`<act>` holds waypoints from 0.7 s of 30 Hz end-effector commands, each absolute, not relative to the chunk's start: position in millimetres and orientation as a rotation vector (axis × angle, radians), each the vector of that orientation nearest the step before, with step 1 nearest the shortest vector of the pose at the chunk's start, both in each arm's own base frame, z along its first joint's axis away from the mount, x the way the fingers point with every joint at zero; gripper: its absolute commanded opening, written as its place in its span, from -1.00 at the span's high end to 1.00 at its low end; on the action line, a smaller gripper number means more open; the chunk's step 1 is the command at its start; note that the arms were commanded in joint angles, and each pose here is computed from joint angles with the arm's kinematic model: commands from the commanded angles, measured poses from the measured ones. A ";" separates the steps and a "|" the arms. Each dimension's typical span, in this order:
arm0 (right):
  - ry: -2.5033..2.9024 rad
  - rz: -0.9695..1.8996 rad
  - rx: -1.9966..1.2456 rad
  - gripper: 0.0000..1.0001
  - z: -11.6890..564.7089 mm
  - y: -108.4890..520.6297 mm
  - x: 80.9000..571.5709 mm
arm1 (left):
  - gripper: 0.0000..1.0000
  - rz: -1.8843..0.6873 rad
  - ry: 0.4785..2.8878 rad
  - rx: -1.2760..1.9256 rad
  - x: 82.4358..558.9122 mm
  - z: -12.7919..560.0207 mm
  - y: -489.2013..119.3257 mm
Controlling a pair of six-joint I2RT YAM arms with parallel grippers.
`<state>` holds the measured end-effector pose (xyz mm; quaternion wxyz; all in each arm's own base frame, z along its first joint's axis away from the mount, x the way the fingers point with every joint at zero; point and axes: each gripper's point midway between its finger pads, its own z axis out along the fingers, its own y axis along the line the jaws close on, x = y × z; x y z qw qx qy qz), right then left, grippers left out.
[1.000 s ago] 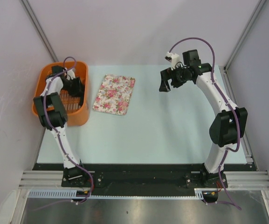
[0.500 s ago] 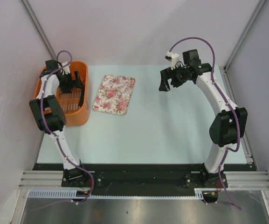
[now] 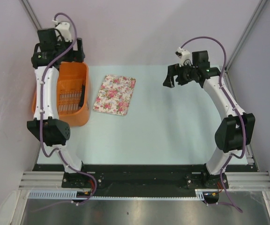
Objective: Place the utensils on the paper napkin and roll it up
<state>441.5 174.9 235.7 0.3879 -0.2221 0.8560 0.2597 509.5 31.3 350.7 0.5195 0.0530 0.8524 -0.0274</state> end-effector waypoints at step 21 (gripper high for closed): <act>2.191 0.515 -0.257 -0.99 190.4 99.1 342.3 | -0.99 -0.391 2.374 0.674 359.0 155.1 -213.4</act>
